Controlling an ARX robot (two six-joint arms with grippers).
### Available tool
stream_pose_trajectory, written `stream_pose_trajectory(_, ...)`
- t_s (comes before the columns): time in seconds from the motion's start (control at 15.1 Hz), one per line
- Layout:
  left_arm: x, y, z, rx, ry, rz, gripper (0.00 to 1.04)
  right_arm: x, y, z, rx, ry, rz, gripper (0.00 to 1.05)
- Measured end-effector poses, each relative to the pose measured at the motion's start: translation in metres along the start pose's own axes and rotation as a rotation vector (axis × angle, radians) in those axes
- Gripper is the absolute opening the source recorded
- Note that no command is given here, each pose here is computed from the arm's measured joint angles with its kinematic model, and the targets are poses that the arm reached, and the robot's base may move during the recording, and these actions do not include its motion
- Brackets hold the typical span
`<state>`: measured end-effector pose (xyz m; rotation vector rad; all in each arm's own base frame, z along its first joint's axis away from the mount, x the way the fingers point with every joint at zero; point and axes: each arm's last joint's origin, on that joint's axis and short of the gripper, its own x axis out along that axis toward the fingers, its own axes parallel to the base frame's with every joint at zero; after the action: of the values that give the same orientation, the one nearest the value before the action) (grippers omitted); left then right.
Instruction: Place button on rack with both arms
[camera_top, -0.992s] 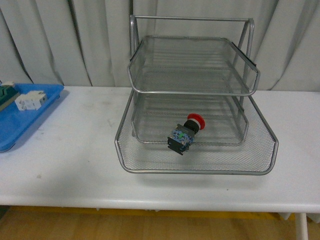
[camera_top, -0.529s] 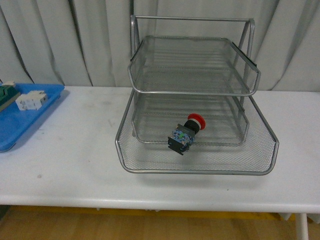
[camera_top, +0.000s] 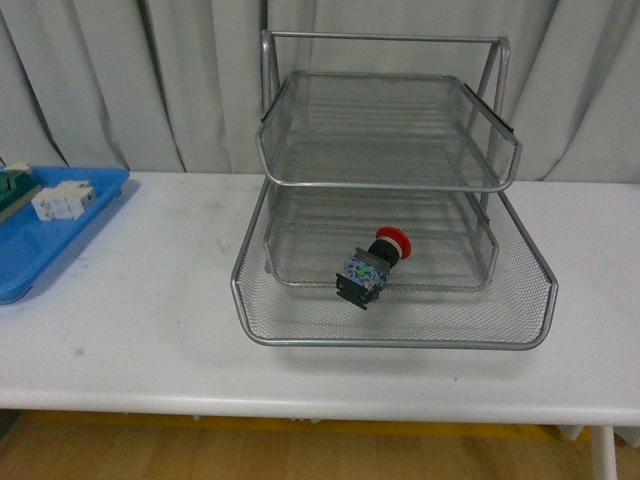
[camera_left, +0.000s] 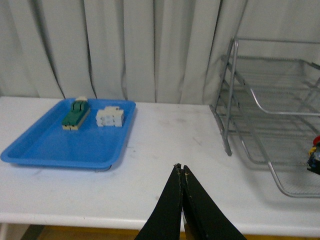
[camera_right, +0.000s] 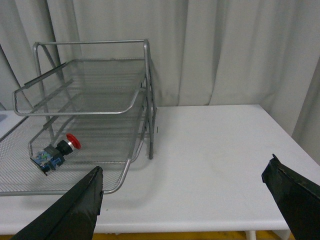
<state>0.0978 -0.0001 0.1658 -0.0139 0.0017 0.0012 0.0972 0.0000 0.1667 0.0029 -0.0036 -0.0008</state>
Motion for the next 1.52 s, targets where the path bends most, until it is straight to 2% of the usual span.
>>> stream_pose_trajectory(0.66,0.000,0.000,0.000,-0.001,0.001,-0.003,0.03,0.000,0.000,0.000,0.000,0.000,0.000,0.98)
stream_pose_trajectory(0.73,0.000,0.000,0.000,0.000,0.001,-0.003,0.15,0.000,0.000,0.000,0.000,0.000,0.000,0.98)
stream_pose_trajectory(0.79,0.000,0.000,0.000,0.000,0.001,-0.003,0.27,0.000,-0.002,-0.004,0.036,0.093,-0.032,0.98)
stream_pose_trajectory(0.86,0.000,0.000,0.000,0.000,0.000,-0.003,0.42,0.005,-0.012,-0.004,0.074,0.111,-0.087,0.98)
stream_pose_trajectory(0.93,0.000,0.000,0.000,0.000,0.001,-0.004,0.56,0.015,-0.024,0.007,0.110,0.074,-0.142,0.98)
stream_pose_trajectory(1.06,0.000,0.000,0.000,0.000,0.001,-0.003,0.81,0.058,-0.027,0.039,0.155,0.011,-0.115,0.98)
stream_pose_trajectory(1.12,0.000,0.000,0.000,0.000,0.001,-0.003,0.96,0.099,-0.024,0.052,0.196,0.033,-0.104,0.98)
stream_pose_trajectory(1.19,0.000,0.000,0.000,0.001,0.001,-0.003,0.99,0.138,-0.015,0.049,0.233,0.159,-0.103,0.98)
stream_pose_trajectory(1.32,0.000,0.000,0.000,0.001,0.001,-0.003,0.97,0.163,-0.003,0.040,0.244,0.253,-0.078,0.91)
stream_pose_trajectory(1.46,0.000,0.000,0.000,0.001,0.001,-0.003,0.98,0.197,0.028,0.018,0.245,0.427,-0.019,0.75)
stream_pose_trajectory(1.52,0.000,0.000,0.000,0.000,0.001,-0.003,0.98,0.215,0.053,0.009,0.236,0.508,0.036,0.62)
